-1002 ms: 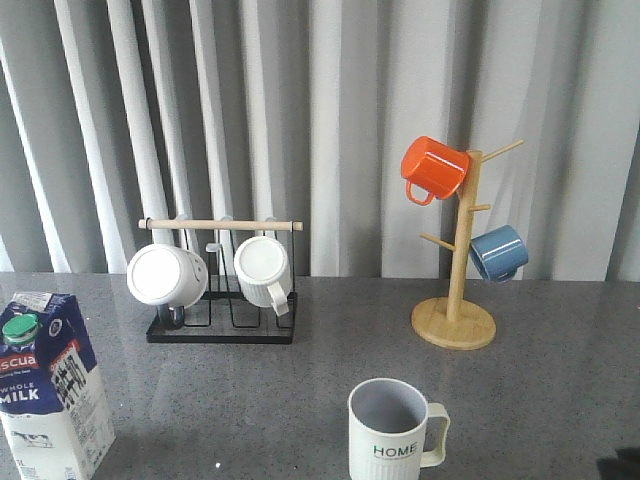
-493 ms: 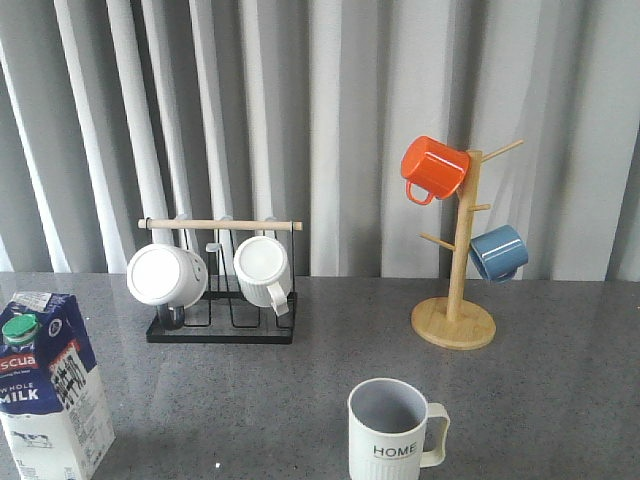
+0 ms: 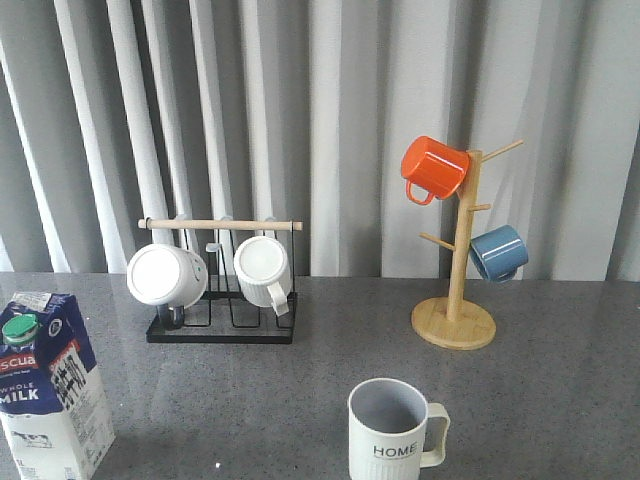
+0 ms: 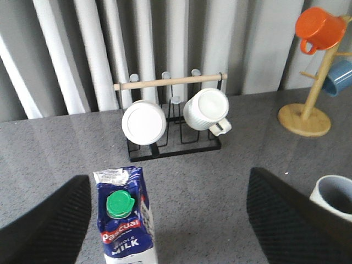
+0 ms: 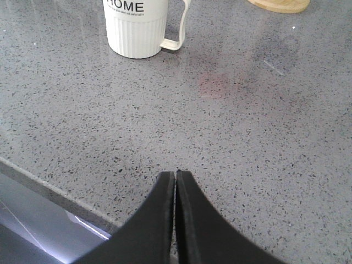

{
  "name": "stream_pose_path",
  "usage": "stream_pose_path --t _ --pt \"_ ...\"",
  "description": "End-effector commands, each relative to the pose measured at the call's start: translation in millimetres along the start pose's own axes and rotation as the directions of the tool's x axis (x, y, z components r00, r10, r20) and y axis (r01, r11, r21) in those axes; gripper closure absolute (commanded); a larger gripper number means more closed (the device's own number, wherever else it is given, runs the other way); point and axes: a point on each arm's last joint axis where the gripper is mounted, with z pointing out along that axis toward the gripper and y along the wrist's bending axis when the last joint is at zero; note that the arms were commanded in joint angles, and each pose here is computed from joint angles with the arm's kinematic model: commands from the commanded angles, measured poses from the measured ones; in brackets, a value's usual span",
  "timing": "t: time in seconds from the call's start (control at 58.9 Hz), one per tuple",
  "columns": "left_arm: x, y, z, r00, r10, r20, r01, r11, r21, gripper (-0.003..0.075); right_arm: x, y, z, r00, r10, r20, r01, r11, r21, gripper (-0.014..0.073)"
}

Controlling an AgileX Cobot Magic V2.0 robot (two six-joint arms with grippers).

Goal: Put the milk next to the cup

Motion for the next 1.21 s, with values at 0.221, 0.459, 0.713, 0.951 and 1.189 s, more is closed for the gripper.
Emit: stream_pose_path --t 0.221,0.459,0.713,0.951,1.189 --pt "-26.7 12.4 67.8 0.967 -0.045 -0.252 0.047 0.999 0.002 0.0151 -13.1 -0.8 -3.6 0.996 -0.006 0.086 0.006 1.000 0.002 0.0601" --pt "-17.5 21.0 107.2 0.936 -0.092 -0.340 0.084 0.996 -0.037 0.0151 -12.8 -0.8 -3.5 0.997 -0.006 0.083 0.006 1.000 0.002 0.0601" --pt "-12.8 34.1 116.9 0.921 -0.138 -0.363 0.079 0.982 -0.171 0.0151 -12.8 -0.7 -3.5 0.997 -0.005 0.083 0.005 1.000 0.001 0.0601" --pt "-10.9 34.5 123.2 0.916 -0.138 -0.377 0.080 0.983 -0.166 0.0151 -12.8 -0.7 -3.5 0.997 -0.005 0.083 0.005 1.000 0.001 0.0601" --pt "-5.6 37.0 138.3 0.903 -0.125 -0.411 0.063 0.985 -0.162 0.0151 -12.7 -0.7 -3.5 0.997 -0.005 0.082 0.005 1.000 0.001 0.0601"
